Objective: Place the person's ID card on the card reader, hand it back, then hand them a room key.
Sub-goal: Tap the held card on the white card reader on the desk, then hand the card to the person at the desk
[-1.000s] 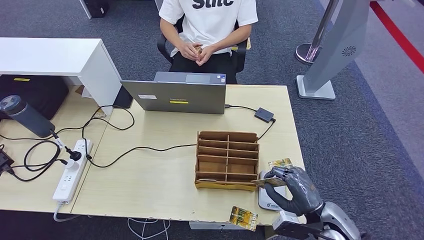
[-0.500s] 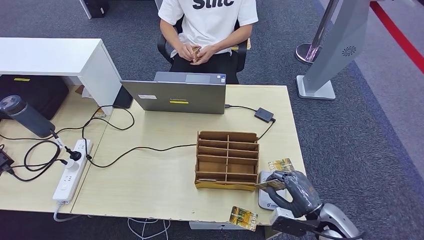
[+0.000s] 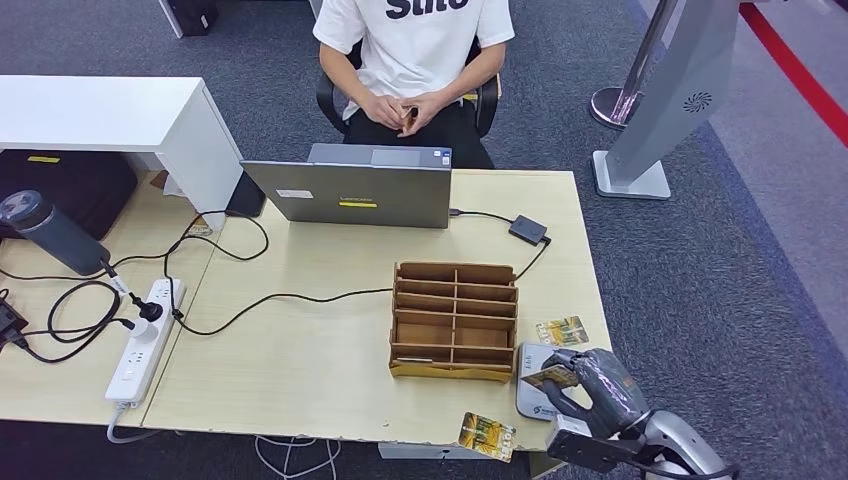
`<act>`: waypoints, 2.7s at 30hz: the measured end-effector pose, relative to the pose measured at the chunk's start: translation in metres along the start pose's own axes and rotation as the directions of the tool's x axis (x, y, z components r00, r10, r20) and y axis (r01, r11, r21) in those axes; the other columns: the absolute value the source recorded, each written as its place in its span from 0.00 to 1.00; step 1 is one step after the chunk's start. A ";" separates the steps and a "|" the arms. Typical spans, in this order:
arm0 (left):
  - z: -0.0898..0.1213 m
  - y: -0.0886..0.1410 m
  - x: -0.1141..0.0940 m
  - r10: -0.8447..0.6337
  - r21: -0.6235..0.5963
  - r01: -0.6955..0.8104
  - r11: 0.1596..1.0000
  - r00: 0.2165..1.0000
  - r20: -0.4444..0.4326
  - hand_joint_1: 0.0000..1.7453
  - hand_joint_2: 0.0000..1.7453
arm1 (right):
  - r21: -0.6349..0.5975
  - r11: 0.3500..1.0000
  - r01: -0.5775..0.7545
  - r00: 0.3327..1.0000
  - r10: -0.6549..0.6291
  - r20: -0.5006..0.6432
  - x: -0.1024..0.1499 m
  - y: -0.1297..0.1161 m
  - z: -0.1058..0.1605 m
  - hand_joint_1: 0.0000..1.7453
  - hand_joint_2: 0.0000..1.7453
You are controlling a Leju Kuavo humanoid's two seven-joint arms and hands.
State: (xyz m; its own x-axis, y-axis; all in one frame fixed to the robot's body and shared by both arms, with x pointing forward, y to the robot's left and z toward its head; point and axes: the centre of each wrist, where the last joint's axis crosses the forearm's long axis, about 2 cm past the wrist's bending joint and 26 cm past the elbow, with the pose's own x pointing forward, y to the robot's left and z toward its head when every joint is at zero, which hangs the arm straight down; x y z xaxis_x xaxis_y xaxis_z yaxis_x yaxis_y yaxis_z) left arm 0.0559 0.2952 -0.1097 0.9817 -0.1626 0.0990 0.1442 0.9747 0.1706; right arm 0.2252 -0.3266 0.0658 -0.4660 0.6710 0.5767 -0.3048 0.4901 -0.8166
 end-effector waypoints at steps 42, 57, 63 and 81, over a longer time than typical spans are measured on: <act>0.000 0.001 0.007 -0.095 -0.006 0.095 0.995 0.995 0.022 0.00 1.00 | -0.197 0.972 -0.129 0.937 0.185 0.297 0.072 -0.103 -0.131 1.00 1.00; 0.004 -0.006 0.043 -0.222 -0.052 0.226 0.973 0.973 0.068 0.00 1.00 | -0.200 0.957 -0.211 0.968 0.233 0.094 0.160 -0.156 -0.292 1.00 1.00; 0.004 -0.006 0.045 -0.236 -0.050 0.240 0.970 0.969 0.069 0.00 1.00 | -0.201 0.953 -0.227 0.968 0.243 0.061 0.161 -0.143 -0.299 1.00 1.00; 0.004 -0.006 0.046 -0.244 -0.045 0.247 0.968 0.967 0.072 0.00 1.00 | -0.169 0.981 -0.098 0.989 0.114 0.091 0.165 -0.147 -0.302 0.00 1.00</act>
State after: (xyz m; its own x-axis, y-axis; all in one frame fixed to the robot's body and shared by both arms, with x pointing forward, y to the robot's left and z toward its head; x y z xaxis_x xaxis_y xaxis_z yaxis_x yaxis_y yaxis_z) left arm 0.0996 0.2809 -0.1020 0.9054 -0.4058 0.1247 0.3880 0.9102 0.1451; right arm 0.4438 -0.1196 0.2885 -0.5716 0.6689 0.4751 -0.1135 0.5091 -0.8532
